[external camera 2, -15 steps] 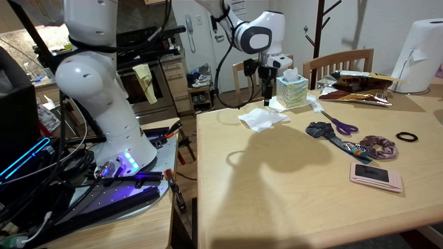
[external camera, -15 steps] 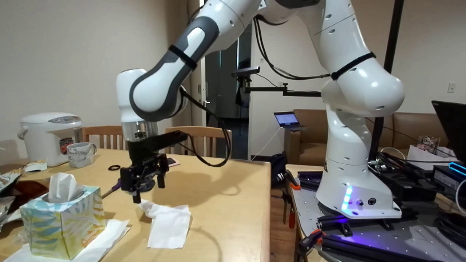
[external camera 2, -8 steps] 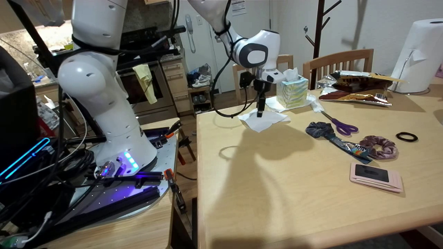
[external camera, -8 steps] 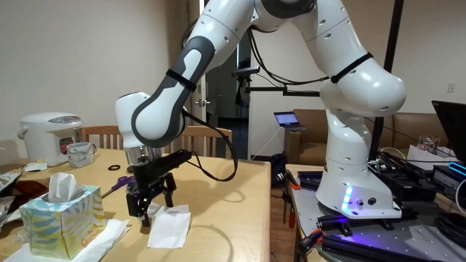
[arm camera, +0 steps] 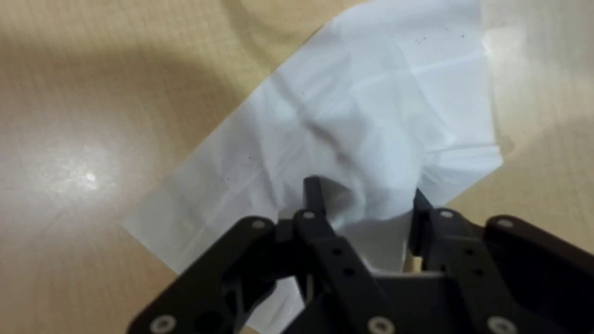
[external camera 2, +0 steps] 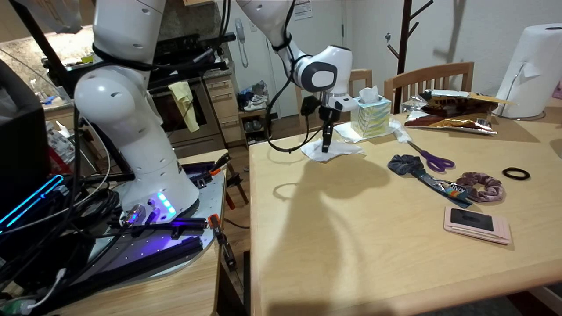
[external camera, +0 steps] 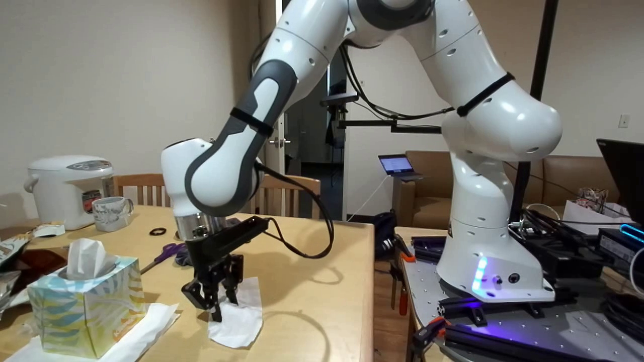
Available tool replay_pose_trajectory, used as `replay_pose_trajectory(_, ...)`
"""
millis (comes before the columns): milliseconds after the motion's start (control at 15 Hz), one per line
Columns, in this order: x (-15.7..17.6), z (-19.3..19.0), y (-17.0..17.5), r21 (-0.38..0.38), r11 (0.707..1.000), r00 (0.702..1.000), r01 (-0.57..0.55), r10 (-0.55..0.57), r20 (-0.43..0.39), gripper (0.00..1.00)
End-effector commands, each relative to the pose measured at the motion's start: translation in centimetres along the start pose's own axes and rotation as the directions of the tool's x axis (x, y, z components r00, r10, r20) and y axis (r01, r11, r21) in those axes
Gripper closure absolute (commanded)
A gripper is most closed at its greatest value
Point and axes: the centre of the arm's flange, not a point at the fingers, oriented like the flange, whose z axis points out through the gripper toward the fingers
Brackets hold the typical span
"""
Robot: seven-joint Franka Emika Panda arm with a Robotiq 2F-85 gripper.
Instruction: Take a tissue out of the box and use it to wipe the table
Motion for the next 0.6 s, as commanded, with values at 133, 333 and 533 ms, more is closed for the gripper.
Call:
replay_pose_trajectory(133, -1.5, 2.0, 0.9, 0.035, 0.998, 0.998, -0.054, 0.055, -0.020, 0.97)
replay_pose_trajectory(333, -1.9, 2.0, 1.7, 0.066, 0.994, 0.995, -0.088, 0.090, -0.033, 1.00)
replay_pose_trajectory(533, -2.4, 1.6, 3.1, 0.100, 0.986, 0.988, -0.137, 0.142, -0.053, 1.00)
